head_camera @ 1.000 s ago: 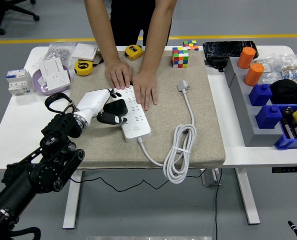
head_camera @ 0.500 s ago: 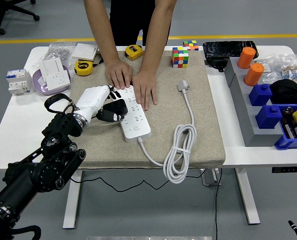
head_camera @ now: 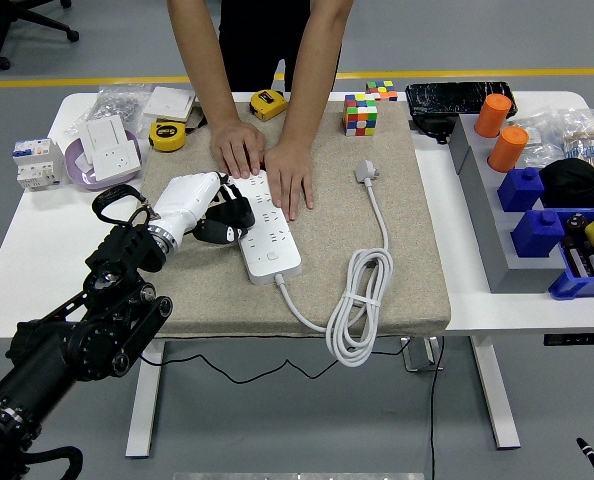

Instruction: Pick up the plug,place it near the board,insert it into the board,press the button

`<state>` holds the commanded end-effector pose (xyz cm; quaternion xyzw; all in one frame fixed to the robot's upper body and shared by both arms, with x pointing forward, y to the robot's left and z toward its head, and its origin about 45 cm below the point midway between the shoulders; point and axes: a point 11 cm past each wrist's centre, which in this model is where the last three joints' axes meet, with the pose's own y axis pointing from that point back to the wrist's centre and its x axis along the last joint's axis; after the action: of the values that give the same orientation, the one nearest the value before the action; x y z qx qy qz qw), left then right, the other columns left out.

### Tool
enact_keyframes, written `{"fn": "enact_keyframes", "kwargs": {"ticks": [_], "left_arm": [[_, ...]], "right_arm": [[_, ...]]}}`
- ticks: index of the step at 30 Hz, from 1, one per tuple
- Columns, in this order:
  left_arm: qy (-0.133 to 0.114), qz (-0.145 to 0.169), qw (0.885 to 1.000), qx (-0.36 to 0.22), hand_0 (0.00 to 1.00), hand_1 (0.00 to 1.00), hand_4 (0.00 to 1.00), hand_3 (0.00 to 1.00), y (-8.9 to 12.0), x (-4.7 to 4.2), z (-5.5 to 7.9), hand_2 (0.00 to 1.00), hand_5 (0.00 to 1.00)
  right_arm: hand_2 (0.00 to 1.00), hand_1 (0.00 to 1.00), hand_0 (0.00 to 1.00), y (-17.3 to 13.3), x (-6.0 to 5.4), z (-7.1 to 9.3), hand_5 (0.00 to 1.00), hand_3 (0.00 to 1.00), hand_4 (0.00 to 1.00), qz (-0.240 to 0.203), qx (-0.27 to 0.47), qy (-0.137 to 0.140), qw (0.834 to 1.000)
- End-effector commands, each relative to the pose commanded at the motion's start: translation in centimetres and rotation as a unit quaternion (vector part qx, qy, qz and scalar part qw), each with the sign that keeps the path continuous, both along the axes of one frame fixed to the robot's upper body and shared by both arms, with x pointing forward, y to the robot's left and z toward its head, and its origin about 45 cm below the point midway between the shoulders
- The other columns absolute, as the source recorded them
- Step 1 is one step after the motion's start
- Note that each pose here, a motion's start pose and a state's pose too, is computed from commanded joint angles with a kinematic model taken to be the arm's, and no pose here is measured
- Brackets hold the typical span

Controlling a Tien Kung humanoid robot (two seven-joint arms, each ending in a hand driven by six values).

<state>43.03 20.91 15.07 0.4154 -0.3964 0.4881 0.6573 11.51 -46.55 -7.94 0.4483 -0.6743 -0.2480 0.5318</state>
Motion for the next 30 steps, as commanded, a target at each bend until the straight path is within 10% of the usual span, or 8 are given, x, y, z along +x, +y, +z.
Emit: {"fn": "enact_keyframes", "kwargs": {"ticks": [10, 11, 30], "left_arm": [[0.013, 0.005, 1.0, 0.006, 0.364, 0.538, 0.819, 0.516, 0.11, -0.07, -0.46, 0.512, 0.13], [0.014, 0.006, 1.0, 0.007, 0.308, 0.42, 0.753, 0.426, 0.13, -0.07, -0.5, 0.246, 0.161], [0.011, 0.014, 1.0, -0.005, 0.321, 0.274, 0.737, 0.364, 0.42, -0.18, -0.57, 0.193, 0.166]], "right_arm": [[0.828, 0.869, 0.878, 0.07, 0.05, -0.02, 0.998, 0.85, 0.998, 0.0, 0.001, -0.001, 1.0], [0.828, 0.869, 0.879, 0.06, 0.03, -0.02, 0.998, 0.849, 0.998, -0.001, 0.001, -0.001, 1.0], [0.828, 0.869, 0.879, 0.0, -0.16, -0.04, 0.998, 0.849, 0.998, 0.001, 0.0, 0.001, 1.0]]}}
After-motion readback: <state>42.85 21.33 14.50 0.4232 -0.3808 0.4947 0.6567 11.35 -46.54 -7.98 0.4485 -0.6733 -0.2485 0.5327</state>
